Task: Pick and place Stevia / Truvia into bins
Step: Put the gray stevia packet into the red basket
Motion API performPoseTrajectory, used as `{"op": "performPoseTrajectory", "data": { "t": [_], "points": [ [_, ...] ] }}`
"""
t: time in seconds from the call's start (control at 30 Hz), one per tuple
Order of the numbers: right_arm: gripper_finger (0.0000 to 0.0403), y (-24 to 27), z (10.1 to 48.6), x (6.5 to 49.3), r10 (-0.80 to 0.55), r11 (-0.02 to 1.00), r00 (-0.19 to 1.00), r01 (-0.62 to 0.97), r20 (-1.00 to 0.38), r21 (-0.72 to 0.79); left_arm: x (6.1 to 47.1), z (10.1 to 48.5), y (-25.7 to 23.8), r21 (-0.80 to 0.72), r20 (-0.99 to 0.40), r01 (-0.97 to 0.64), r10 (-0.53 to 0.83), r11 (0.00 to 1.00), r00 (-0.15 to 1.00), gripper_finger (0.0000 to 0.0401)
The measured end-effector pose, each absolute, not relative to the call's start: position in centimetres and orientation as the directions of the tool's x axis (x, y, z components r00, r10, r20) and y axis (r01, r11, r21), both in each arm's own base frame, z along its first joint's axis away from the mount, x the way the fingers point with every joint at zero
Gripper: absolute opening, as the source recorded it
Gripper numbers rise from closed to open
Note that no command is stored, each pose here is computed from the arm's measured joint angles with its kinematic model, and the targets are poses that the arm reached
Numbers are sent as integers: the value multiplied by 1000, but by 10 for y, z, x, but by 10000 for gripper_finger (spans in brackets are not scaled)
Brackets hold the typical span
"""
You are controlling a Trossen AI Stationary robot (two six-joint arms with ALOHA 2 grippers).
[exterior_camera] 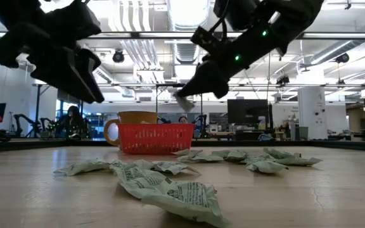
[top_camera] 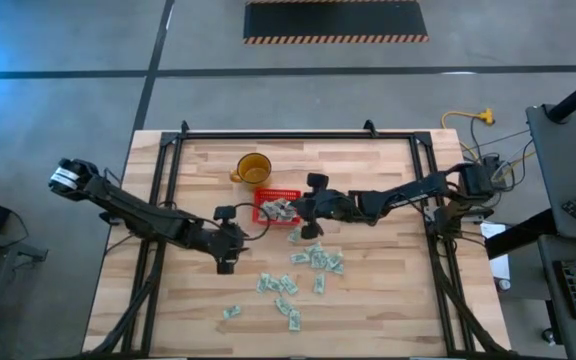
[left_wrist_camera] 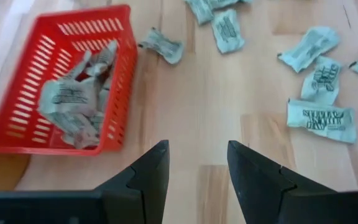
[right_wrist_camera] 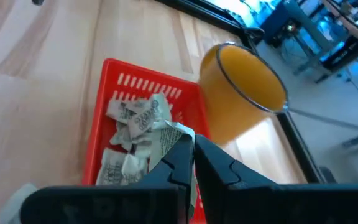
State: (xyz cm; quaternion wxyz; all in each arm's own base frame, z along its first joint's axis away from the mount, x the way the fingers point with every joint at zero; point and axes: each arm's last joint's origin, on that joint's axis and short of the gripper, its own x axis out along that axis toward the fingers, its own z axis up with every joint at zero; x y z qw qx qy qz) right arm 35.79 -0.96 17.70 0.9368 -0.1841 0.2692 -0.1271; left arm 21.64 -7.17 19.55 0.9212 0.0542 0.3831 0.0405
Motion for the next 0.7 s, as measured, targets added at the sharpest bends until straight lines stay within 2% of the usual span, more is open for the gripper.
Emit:
{"op": "performPoseTrajectory", "data": {
  "t": [0.3,0.57,0.7],
  "points": [
    [20,-30,158,369,-355,899,808,158,-470,-408,222,183,-75,117,-749,7,84,993,657,147],
    [101,-30,160,368,-349,907,809,166,-473,-386,227,187,-77,101,-709,7,67,995,703,147],
    [137,-29,161,364,-351,904,779,137,-520,-404,236,184,-81,82,-674,29,34,996,738,147]
  ]
}}
